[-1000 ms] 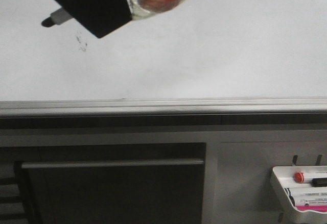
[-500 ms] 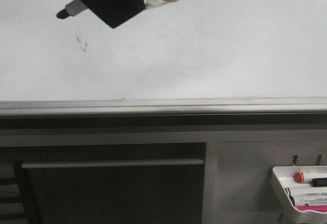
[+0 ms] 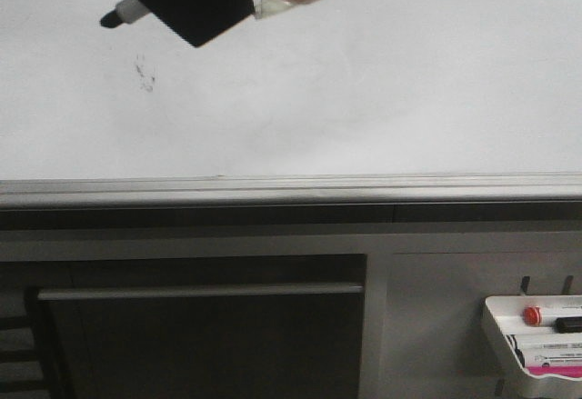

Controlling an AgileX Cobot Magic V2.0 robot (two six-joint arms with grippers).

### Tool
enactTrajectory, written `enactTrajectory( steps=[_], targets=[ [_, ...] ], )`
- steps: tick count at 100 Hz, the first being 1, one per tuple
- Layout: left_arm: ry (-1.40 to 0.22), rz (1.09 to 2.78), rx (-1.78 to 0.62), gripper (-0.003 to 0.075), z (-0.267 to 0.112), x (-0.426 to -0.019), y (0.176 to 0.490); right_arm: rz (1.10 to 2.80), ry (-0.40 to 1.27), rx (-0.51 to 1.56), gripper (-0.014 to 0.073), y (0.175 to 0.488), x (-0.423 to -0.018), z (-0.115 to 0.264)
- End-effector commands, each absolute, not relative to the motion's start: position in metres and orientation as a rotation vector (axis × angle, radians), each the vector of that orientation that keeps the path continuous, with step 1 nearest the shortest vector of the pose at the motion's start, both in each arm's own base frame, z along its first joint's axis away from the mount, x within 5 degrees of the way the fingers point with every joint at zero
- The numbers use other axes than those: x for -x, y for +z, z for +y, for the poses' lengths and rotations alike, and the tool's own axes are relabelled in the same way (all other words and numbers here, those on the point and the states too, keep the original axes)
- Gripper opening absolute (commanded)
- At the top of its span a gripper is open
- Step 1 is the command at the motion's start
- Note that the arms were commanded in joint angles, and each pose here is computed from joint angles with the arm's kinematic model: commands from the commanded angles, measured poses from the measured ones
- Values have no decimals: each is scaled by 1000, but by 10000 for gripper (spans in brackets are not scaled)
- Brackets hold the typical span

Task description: Write number 2 on whiteboard

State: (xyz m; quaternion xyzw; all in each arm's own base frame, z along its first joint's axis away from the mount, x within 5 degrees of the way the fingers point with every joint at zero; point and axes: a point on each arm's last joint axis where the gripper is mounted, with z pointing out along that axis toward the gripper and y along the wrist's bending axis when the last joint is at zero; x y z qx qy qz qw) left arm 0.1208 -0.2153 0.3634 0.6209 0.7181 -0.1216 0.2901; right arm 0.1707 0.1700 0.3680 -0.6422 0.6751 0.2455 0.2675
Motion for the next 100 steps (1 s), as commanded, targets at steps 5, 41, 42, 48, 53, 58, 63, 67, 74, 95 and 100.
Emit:
enactTrajectory(
  steps=[5, 41, 42, 48, 53, 58, 63, 67, 74, 95, 100],
  targets=[
    [-391, 1798, -1539, 489, -201, -111, 397, 1767, 604, 1641, 4, 392, -162, 163],
    [-419, 1808, -1243, 494, -130, -82, 435, 2056, 367, 1204, 4, 416, -138, 115],
    [-418, 1809, -1245, 494, -131, -82, 435, 2071, 363, 1175, 4, 417, -137, 113],
    [-430, 1819, -1165, 494, -115, -76, 436, 2091, 360, 1059, 4, 422, -128, 103],
    [-443, 1830, -1101, 494, -101, -70, 433, 2093, 361, 971, 4, 423, -121, 95],
    [-457, 1843, -1040, 494, -90, -66, 429, 2087, 371, 887, 4, 422, -112, 87],
    [-465, 1864, -988, 494, -81, -63, 421, 2090, 375, 823, 4, 416, -104, 80],
    [-484, 1871, -931, 494, -72, -59, 416, 2071, 373, 803, 4, 413, -97, 74],
    [-504, 1872, -860, 494, -61, -55, 405, 2054, 364, 797, 4, 404, -87, 67],
    [-496, 1811, -774, 494, -46, -53, 383, 2140, 349, 841, 4, 379, -60, 50],
    [-479, 1814, -779, 494, -46, -54, 380, 2168, 344, 855, 4, 376, -57, 48]
  ],
)
